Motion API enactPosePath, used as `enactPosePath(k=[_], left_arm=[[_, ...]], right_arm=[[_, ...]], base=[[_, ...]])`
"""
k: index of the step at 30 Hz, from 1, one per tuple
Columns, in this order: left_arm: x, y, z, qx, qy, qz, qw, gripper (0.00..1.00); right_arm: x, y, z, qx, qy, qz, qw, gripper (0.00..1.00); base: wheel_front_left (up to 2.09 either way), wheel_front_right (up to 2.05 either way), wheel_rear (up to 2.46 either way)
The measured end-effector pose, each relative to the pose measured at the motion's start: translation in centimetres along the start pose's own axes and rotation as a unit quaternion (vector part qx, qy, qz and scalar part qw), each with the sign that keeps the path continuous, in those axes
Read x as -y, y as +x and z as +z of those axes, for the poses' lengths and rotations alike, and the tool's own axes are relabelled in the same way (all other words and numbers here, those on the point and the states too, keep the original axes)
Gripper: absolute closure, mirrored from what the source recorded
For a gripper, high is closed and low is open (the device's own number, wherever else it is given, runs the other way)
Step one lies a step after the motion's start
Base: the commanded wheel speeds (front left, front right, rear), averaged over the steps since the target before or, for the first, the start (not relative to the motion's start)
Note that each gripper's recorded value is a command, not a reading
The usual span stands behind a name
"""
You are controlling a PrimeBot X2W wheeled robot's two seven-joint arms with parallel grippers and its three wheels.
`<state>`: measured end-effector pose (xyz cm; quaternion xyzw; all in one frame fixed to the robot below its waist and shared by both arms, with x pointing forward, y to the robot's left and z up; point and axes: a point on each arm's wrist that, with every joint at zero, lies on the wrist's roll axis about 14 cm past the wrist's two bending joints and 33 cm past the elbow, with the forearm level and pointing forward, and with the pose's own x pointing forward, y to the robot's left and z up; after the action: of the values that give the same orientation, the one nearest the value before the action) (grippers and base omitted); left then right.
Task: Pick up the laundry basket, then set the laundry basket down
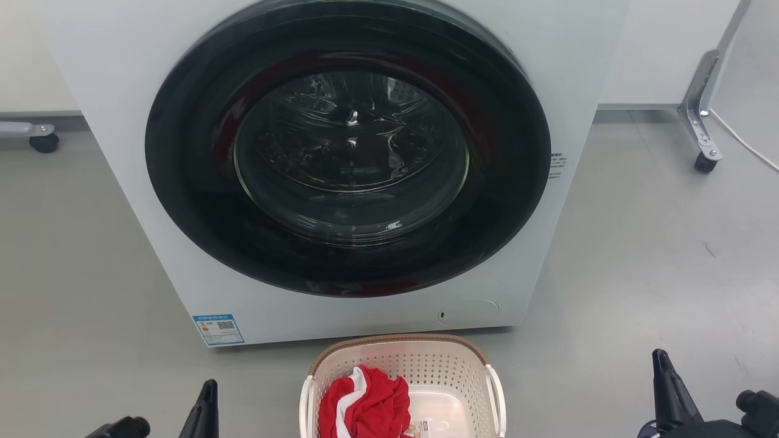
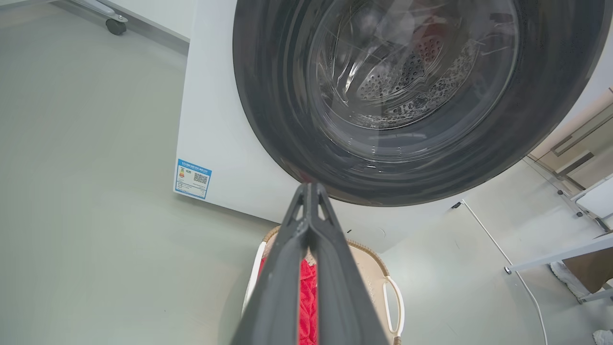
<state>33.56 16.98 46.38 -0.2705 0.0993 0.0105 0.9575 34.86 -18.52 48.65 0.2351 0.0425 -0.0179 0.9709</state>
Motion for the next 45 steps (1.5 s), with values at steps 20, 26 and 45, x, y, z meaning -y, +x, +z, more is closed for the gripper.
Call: enactPosePath(k=[20,26,45], left_arm=[[-0.5,1.1,0.3,-0.008,-0.137,0.002,0.991,1.0],[-0.6,1.5,0.5,-0.009,-0.182,0.0,0.983,1.0],[-0.7,2.4,1.2,-0.002,-0.305,-0.009,0.952,1.0]], right_arm=[[0.9,1.0,-0.3,-0.02,0.147,-0.015,0.989,1.0],[1.1,1.3,-0.5,-0.024,0.2,-0.019,0.979,1.0],[1.6,2.0,-0.4,-0.024,0.328,-0.02,0.944,1.0]], base=[[0.0,0.0,0.0],[0.0,0.0,0.0],[0.0,0.0,0.0]])
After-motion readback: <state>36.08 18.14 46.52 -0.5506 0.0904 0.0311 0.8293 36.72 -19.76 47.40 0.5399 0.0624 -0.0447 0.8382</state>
